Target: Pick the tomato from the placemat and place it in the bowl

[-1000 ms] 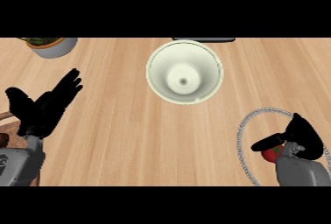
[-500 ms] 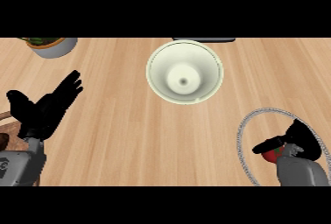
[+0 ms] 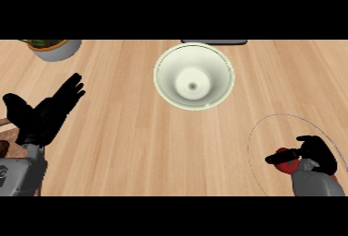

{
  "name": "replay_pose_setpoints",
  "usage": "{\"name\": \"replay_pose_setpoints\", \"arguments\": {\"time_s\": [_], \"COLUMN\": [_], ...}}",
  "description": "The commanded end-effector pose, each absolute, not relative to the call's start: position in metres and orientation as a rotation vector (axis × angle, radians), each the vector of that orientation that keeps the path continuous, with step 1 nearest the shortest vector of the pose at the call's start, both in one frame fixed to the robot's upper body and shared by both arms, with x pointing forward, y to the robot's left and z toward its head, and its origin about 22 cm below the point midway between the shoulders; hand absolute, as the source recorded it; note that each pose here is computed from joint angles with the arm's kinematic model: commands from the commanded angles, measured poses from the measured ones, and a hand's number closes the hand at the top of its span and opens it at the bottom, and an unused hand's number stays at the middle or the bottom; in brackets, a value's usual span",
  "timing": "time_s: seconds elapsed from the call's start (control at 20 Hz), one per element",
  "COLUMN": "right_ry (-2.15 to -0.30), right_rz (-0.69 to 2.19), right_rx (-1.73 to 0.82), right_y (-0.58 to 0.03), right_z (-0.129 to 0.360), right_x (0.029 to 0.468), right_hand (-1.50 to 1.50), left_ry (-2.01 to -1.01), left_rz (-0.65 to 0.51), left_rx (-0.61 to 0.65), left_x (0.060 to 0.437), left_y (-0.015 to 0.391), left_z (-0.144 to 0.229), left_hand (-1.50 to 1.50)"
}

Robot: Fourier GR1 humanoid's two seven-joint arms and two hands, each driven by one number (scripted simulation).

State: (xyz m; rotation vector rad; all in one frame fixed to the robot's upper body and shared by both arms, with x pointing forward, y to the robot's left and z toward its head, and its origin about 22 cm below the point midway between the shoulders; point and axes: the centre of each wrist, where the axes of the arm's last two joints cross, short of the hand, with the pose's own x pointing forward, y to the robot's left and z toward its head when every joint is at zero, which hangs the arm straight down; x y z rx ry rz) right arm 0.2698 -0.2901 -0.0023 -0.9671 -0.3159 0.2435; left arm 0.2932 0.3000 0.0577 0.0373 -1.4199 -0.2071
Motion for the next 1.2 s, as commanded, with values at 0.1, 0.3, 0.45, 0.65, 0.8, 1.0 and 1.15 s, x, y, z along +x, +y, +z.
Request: {"name": "replay_pose_setpoints", "arguments": {"time_s": [0.1,0.3,0.45,0.65,0.8,1.0,1.15], "right_ry": [-0.314,-0.337,-0.365,-0.389,-0.427,-0.72,-0.9], "right_rz": [0.267,0.262,0.284,0.305,0.298,0.764,1.094], "right_rx": [-1.038,-1.054,-1.076,-1.063,-1.101,-1.006,-0.864], "right_y": [-0.292,-0.293,-0.286,-0.278,-0.258,-0.29,-0.272], "right_z": [-0.015,-0.016,-0.006,-0.001,-0.002,0.035,0.045], "right_x": [0.259,0.275,0.288,0.283,0.269,0.299,0.304], "right_hand": [1.5,1.5,1.5,1.5,1.5,1.5,1.5], "left_ry": [-1.415,-1.408,-1.406,-1.416,-1.42,-1.424,-1.444], "left_rz": [-0.201,-0.198,-0.205,-0.209,-0.191,-0.228,-0.251], "left_rx": [0.028,0.038,0.039,0.019,0.032,0.012,-0.017], "left_x": [0.286,0.288,0.295,0.309,0.299,0.302,0.307], "left_y": [0.306,0.304,0.307,0.306,0.319,0.296,0.287], "left_z": [0.051,0.066,0.066,0.047,0.056,0.063,0.068], "left_hand": [0.0,0.0,0.0,0.0,0.0,0.0,0.0]}}
